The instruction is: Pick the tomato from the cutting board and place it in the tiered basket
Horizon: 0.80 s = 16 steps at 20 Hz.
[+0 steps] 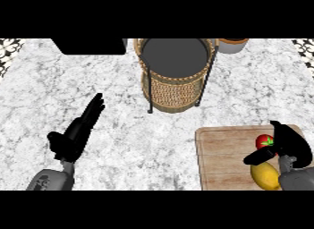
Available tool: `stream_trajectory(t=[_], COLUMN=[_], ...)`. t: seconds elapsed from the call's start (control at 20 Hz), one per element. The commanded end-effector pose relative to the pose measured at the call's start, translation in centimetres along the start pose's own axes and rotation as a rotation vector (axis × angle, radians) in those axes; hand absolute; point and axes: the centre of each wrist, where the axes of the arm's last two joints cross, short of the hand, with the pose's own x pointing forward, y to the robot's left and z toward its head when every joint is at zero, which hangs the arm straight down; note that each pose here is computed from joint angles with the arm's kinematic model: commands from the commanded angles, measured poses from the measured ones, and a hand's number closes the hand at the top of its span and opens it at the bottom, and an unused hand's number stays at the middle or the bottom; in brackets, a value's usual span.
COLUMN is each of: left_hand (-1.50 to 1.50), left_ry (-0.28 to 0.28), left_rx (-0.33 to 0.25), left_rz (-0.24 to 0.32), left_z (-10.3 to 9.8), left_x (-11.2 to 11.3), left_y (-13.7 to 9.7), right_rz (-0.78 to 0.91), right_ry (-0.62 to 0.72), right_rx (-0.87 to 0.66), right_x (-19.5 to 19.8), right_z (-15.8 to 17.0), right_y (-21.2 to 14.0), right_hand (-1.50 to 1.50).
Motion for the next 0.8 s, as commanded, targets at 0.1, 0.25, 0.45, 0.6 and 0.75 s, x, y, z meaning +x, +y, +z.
stream_trajectory(t=[0.1,0.25,0.45,0.6,0.75], left_hand=[0.00,0.00,0.00,0.00,0.00], left_ry=[-0.006,-0.005,0.016,-0.002,-0.022], left_rx=[-0.013,-0.012,-0.005,-0.014,-0.028], left_rz=[-0.007,0.004,0.015,-0.010,-0.010], left_z=[-0.5,0.9,-0.2,0.8,-0.9], left_x=[-0.1,-0.6,0.0,-0.3,0.6], left_y=[0.1,3.1,0.7,2.2,0.4], right_rz=[-0.064,-0.039,-0.044,0.051,0.205], right_ry=[-0.094,-0.106,-0.126,-0.304,-0.542], right_rx=[-0.102,-0.107,-0.118,-0.115,-0.118], right_x=[1.8,1.8,2.4,-0.4,-1.3], right_z=[-0.5,-1.8,-1.0,-3.6,-4.7], right_y=[1.5,1.8,-1.0,-2.2,-6.8], right_hand=[1.50,1.50,1.50,1.50,1.50])
